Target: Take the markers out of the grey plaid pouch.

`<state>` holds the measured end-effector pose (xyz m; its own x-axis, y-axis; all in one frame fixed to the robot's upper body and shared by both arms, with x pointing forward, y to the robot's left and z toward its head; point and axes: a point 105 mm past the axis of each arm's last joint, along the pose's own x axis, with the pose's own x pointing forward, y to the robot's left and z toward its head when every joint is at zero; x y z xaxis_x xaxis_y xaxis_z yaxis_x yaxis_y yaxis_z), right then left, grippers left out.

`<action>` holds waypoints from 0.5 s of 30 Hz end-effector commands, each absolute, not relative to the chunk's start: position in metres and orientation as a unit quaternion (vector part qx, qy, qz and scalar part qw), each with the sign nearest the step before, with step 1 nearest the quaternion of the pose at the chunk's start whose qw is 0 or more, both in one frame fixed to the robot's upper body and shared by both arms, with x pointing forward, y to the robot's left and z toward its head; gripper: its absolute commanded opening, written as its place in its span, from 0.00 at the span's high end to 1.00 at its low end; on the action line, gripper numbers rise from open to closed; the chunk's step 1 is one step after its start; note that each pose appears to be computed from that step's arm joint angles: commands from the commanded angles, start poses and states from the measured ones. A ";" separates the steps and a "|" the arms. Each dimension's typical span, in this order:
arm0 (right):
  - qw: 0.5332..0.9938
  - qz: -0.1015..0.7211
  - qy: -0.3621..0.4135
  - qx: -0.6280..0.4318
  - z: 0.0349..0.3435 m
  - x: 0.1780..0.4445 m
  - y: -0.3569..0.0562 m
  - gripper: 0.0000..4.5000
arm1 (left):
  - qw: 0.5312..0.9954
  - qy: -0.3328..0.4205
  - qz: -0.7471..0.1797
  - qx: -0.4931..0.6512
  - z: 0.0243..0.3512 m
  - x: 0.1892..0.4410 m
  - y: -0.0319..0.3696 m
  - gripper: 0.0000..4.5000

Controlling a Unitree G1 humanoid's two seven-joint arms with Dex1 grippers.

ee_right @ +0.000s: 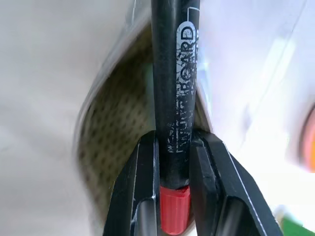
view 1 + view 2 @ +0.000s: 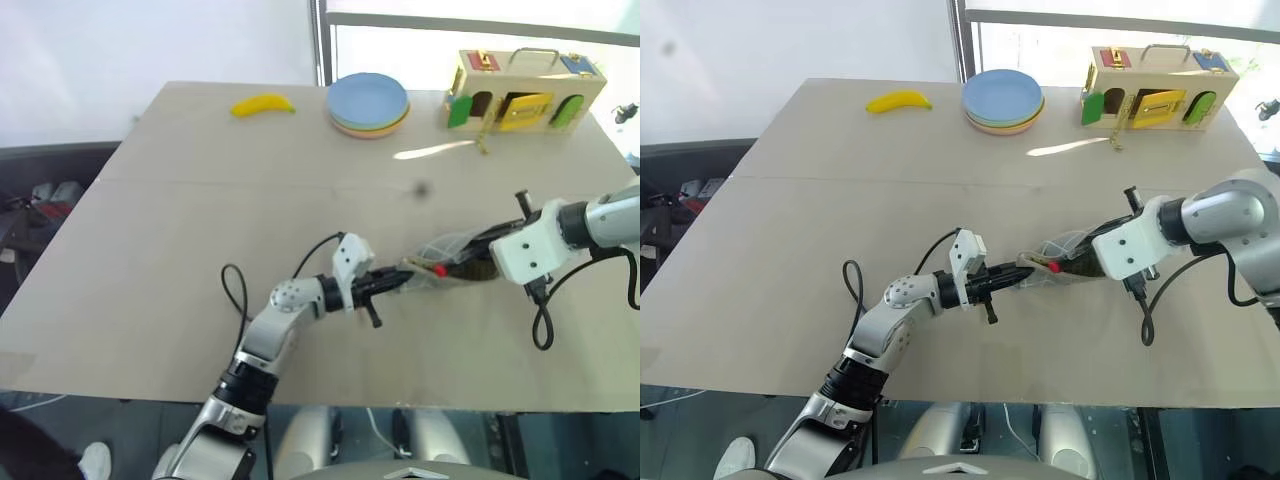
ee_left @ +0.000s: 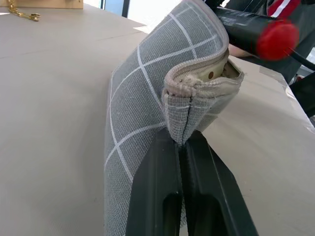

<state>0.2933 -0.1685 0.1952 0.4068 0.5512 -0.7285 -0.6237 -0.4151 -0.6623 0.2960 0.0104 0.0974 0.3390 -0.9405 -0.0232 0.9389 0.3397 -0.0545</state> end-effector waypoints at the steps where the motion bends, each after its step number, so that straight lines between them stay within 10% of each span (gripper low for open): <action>1: 0.594 0.525 -0.015 -0.609 0.231 0.290 -0.170 0.93 | 0.821 0.030 -0.569 -0.011 0.095 0.298 0.011 1.00; 11: 0.743 0.402 0.150 -0.515 0.256 0.292 -0.262 0.93 | 0.833 0.029 -0.552 -0.015 0.095 0.301 0.019 1.00; 15: 0.766 0.346 0.192 -0.507 0.223 0.307 -0.302 0.51 | 0.837 0.027 -0.547 -0.019 0.097 0.301 0.022 1.00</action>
<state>0.3045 -0.2898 0.2291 0.6647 0.3729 -0.6474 -0.7424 0.2322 -0.6285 0.2983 0.0151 0.0954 0.3695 -0.9288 -0.0274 0.9267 0.3705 -0.0634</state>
